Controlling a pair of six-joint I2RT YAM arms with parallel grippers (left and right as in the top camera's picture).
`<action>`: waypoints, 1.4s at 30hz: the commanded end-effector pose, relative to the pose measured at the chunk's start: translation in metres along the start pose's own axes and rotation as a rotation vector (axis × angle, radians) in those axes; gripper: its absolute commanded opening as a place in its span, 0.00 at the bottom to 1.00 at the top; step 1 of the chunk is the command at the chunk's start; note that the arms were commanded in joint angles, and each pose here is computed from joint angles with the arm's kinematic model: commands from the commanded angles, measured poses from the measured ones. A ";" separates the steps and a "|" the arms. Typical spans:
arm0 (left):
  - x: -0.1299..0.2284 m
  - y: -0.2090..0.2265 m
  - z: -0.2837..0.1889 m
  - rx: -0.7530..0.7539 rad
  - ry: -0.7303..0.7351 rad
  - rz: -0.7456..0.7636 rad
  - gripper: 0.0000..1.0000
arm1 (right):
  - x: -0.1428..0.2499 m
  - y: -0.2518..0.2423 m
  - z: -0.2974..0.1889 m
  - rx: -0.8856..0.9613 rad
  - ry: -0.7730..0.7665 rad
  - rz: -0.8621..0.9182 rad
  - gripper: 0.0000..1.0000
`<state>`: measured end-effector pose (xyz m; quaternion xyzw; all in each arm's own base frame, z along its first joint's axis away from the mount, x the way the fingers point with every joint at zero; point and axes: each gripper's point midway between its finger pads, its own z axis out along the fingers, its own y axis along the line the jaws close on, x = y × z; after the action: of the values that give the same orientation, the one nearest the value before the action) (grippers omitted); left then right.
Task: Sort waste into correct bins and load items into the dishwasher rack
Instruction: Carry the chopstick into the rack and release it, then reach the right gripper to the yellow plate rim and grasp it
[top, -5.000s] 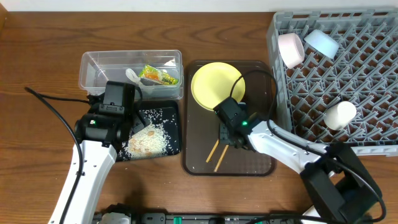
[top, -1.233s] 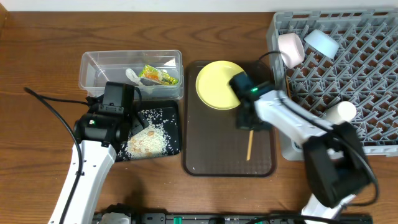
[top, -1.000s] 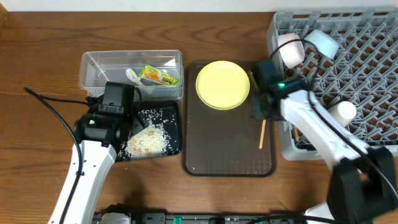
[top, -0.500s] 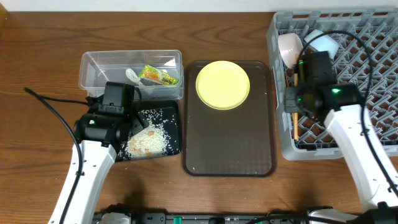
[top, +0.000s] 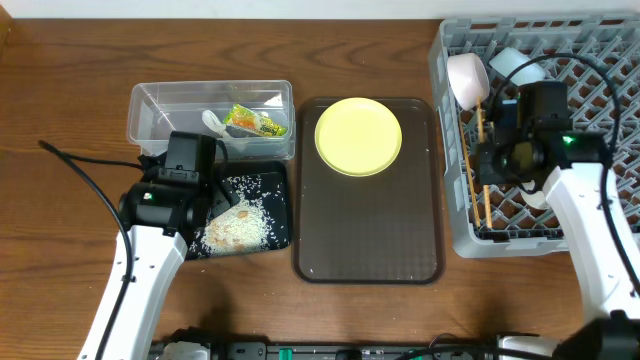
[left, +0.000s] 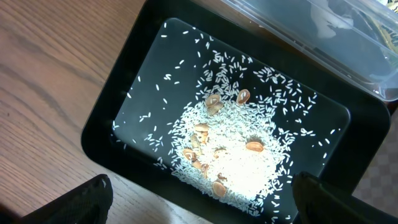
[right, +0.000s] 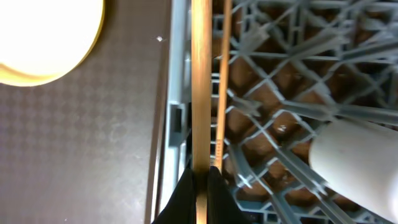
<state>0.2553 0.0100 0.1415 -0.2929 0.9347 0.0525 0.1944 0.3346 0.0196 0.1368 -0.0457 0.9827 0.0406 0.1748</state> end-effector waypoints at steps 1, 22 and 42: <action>-0.007 0.002 -0.003 -0.010 -0.021 -0.006 0.94 | 0.001 0.010 0.013 -0.046 0.035 -0.044 0.12; -0.007 0.002 -0.003 -0.010 -0.021 -0.006 0.94 | -0.097 0.095 0.009 -0.117 -0.290 -0.034 0.32; -0.007 0.002 -0.003 -0.010 -0.020 -0.006 0.94 | -0.036 0.109 0.170 0.091 0.003 0.229 0.18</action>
<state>0.2552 0.0100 0.1415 -0.2929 0.9347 0.0526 0.1942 0.4164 0.1478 0.0047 0.0454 0.9831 0.0223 0.1758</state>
